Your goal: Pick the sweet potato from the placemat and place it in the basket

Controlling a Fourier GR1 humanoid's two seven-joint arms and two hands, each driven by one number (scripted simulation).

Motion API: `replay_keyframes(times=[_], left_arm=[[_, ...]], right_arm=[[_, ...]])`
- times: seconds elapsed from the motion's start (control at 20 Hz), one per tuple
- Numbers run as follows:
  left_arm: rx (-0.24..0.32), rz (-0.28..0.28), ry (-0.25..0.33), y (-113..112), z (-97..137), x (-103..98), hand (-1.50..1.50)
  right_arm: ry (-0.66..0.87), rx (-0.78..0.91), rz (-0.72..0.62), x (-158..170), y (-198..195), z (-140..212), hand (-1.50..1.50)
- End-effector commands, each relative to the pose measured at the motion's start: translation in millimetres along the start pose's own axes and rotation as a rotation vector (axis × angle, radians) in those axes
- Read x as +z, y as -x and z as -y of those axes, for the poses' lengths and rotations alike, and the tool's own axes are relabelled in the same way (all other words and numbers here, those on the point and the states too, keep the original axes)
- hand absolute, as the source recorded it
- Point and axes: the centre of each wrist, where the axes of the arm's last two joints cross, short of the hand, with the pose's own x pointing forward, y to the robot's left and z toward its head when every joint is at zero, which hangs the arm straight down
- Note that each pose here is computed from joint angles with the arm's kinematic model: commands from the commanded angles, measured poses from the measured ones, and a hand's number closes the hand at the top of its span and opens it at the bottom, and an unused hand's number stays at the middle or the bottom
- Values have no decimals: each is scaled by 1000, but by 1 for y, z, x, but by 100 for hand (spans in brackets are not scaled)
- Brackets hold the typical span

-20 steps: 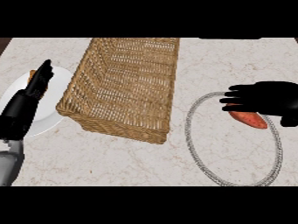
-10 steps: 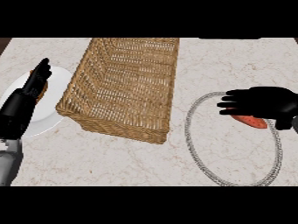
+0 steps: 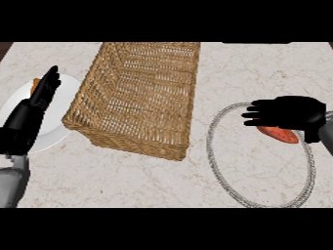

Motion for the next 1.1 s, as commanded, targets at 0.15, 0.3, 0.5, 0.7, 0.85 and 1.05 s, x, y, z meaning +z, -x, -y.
replay_keyframes(times=[0.15, 0.3, 0.5, 0.7, 0.85, 1.05], left_arm=[[-6, 7, 7, 10, -6, 14, 0], [-3, 15, -1, 4, 4, -4, 0], [2, 16, 3, -12, -5, 1, 0], [5, -6, 5, -10, 6, 3, 0], [-10, -7, -18, 5, -10, 4, 0], [-6, -30, -30, 8, -8, 8, 0]], right_arm=[[-10, -46, 33, -21, 4, -21, 150], [-38, -80, 50, -16, 8, 0, 150], [10, -19, 70, -43, 0, -19, 150], [45, 29, 110, -35, 8, -25, 150], [62, -274, -390, -8, 18, -38, 150], [129, -548, -818, 12, 28, -54, 150]])
